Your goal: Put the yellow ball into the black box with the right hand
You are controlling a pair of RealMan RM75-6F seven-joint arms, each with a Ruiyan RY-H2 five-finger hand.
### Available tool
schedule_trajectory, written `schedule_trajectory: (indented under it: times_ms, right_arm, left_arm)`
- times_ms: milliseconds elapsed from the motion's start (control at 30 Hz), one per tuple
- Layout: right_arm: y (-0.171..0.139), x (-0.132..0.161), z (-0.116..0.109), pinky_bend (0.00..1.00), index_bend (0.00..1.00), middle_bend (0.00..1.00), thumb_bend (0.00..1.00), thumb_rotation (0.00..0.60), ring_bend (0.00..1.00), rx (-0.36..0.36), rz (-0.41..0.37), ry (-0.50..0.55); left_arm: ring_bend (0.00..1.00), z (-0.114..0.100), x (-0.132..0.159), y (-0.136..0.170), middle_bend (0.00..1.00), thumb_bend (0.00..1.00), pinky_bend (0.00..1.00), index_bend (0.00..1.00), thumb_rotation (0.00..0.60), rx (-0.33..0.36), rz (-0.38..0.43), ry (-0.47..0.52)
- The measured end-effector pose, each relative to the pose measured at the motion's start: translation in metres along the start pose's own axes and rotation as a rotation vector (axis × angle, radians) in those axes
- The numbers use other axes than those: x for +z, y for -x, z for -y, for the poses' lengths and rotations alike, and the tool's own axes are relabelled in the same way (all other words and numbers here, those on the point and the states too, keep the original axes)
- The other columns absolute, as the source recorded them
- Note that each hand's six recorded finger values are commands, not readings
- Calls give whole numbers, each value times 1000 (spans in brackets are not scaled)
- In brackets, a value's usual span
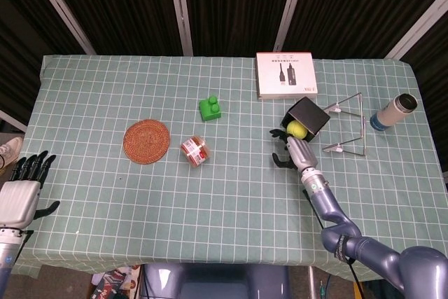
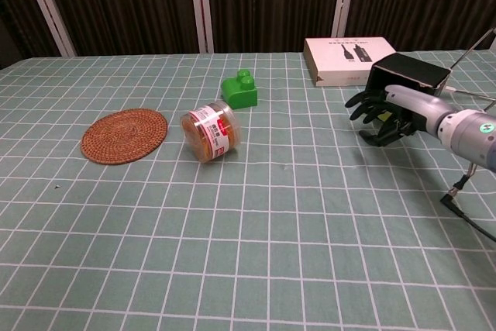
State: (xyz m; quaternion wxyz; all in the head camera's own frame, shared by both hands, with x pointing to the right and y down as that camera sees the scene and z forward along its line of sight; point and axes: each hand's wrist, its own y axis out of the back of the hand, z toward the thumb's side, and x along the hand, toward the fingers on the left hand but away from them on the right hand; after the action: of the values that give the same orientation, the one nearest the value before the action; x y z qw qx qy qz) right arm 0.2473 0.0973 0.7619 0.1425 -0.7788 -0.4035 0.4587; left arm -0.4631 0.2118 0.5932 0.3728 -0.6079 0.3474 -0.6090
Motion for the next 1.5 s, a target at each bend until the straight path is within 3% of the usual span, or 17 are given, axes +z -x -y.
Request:
schedule_trajectory:
  times_ms: [267,433,533,700,1100,1333,1500]
  right_arm:
    - [2,-7,-11,168,180,247,505,600,172,-19,8,-13]
    - [2,-14,-18,4,127,170,505,600,38,-21,19,-47]
    - [2,-16,-17,0,56,78,490,600,0,-7,24,-63]
    - [1,-21,-15,0,0,12,436,600,0,34,32,-99]
    - [-25,-10,-11,0,0,0,405,600,0,49,-19,-115]
    - [-73,13,-8,0,0,0,395,600,0,39,-85,-103]
    - [-124,19,-21,0,0,0,388,600,0,-24,-108,-124]
  left_arm:
    - [0,1,1,0,0,149,0,0,600,-3,-1,-3]
    - [0,1,1,-1,0,149,0,0,600,-6,0,-4]
    - [0,1,1,-1,0,149,0,0,600,-4,1,-5]
    - [0,1,2,0,0,149,0,0,600,-4,3,-4]
    - [0,-5,7,8,0,149,0,0,600,12,41,12]
    - [0,-14,9,21,0,149,0,0,600,34,78,36]
    - [0,-7,8,27,0,149,0,0,600,-12,90,35]
